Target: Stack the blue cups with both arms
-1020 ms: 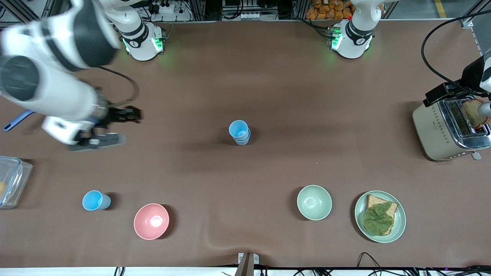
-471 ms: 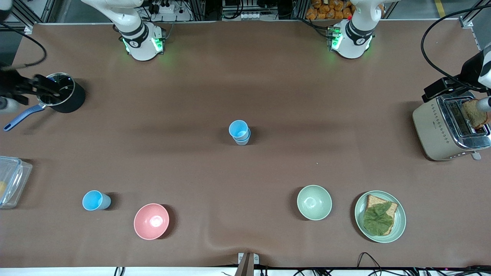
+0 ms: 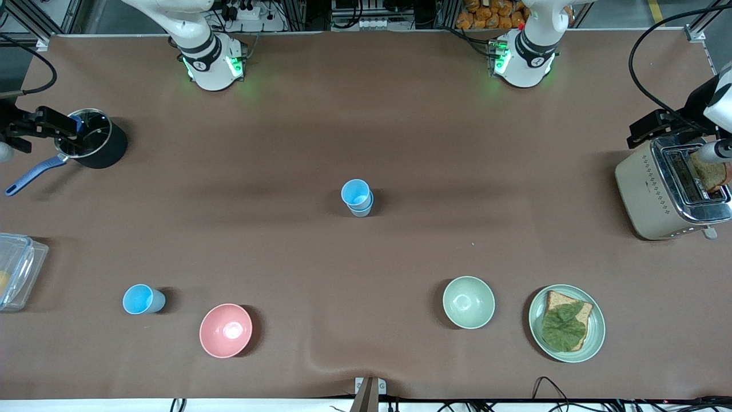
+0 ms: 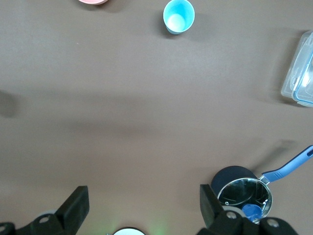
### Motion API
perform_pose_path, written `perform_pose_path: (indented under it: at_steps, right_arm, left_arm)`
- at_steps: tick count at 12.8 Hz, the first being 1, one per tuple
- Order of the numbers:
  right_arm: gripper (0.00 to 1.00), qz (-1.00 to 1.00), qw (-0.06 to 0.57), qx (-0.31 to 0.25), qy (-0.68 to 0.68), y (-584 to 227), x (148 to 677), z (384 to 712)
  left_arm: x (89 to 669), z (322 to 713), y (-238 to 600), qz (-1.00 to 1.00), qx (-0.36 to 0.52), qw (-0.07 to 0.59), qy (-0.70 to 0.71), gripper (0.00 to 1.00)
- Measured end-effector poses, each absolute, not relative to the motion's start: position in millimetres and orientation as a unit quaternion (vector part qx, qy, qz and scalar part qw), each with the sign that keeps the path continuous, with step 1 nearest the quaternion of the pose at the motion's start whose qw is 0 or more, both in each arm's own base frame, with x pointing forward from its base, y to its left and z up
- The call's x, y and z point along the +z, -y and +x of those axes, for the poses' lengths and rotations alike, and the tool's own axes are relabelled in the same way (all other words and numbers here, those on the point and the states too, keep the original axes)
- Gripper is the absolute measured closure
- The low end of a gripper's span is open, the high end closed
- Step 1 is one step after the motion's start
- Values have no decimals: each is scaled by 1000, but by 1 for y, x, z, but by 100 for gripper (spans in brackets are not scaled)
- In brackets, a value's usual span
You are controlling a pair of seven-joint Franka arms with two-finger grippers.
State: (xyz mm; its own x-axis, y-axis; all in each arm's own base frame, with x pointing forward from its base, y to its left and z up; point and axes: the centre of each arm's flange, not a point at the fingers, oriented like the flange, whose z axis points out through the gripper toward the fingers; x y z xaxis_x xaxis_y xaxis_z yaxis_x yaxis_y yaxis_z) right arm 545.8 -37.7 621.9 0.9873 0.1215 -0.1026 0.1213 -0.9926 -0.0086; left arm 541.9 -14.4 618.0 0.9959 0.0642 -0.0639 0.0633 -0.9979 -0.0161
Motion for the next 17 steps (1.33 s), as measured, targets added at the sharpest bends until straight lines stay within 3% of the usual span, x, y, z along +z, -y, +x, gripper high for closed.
perform_pose_path:
  at_steps: [17]
  right_arm:
    - [0, -996, 3, 44, 74, 23, 622, 550]
  left_arm:
    - [632, 543, 51, -1000, 7, 6, -3, 0]
